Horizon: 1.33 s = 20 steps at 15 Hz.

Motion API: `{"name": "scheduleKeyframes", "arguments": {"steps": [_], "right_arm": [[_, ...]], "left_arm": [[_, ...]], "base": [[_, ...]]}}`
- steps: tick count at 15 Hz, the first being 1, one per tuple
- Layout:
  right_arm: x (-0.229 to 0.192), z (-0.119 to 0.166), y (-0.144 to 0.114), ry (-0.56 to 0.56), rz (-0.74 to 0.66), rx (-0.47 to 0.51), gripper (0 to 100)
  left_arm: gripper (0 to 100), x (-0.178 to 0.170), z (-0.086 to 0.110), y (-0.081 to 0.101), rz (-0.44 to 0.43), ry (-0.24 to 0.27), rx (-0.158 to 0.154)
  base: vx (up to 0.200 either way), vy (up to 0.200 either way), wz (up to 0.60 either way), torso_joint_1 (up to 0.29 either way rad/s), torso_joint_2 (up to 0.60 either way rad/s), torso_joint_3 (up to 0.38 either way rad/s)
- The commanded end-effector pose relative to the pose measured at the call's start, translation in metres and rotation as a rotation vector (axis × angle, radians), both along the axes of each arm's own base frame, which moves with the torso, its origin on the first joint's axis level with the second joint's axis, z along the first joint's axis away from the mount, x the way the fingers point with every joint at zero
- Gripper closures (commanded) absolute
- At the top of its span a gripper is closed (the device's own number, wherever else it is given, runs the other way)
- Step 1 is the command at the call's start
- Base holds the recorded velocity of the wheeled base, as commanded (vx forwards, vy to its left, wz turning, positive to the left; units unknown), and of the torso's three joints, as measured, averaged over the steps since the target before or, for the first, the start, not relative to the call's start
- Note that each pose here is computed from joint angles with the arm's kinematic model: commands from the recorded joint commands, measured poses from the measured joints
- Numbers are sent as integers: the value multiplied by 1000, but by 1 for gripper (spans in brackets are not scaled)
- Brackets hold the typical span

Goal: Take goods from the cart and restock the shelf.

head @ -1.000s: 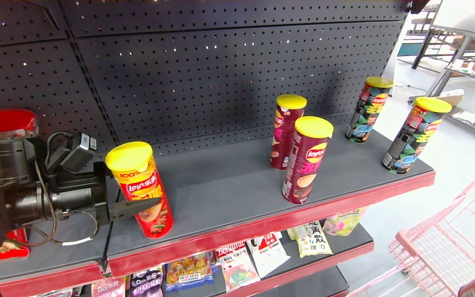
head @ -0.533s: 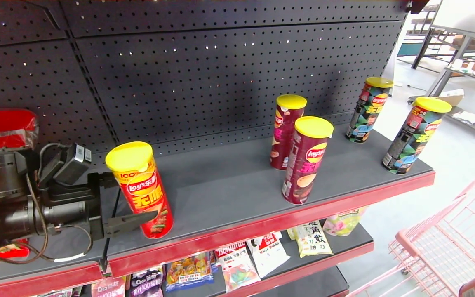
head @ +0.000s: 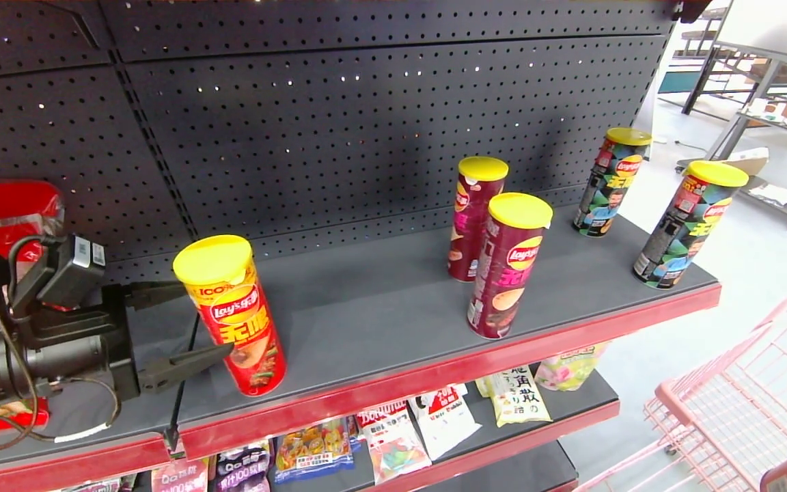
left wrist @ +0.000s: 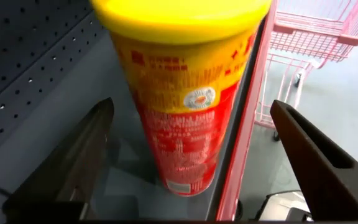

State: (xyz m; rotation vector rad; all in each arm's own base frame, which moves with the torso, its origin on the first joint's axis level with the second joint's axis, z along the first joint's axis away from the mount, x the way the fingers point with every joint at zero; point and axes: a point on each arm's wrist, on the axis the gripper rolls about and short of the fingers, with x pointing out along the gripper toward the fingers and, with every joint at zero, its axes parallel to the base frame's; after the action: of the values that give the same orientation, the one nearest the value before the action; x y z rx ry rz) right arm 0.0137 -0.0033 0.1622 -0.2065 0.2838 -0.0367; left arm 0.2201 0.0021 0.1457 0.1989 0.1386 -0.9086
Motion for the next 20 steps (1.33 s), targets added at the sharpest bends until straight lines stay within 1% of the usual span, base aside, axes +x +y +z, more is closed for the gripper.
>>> {"name": "scheduleKeyframes", "arguments": {"steps": [1,2,3,4,7,9,15,16,20], "right_arm": [[0,0,0,-2,1,0,100],[0,0,0,-2,1,0,100],[0,0,0,-2,1,0,100],[0,0,0,-2,1,0,100],[0,0,0,3,1,-1,100],[0,0,0,4,1,-2,100],[1,-1,0,10,1,-3,100],[1,-1,0,10,2,-3,100],[1,-2,0,13,2,-3,100]], "left_arm": [[0,-4,-1,2,9,-4,5],[0,-5,-2,5,25,-7,11],[0,-6,-4,8,41,-10,25],[0,-6,-5,9,44,-14,29],[0,-8,-8,10,66,-4,42],[0,-6,-10,11,97,4,54],[0,-3,-12,12,124,17,63],[0,-1,-14,12,140,25,71],[0,3,-15,13,150,32,73]], "base": [[0,0,0,0,0,0],[0,0,0,0,0,0],[0,0,0,0,0,0],[0,0,0,0,0,0],[0,0,0,0,0,0],[0,0,0,0,0,0],[0,0,0,0,0,0],[0,0,0,0,0,0],[0,0,0,0,0,0]]}}
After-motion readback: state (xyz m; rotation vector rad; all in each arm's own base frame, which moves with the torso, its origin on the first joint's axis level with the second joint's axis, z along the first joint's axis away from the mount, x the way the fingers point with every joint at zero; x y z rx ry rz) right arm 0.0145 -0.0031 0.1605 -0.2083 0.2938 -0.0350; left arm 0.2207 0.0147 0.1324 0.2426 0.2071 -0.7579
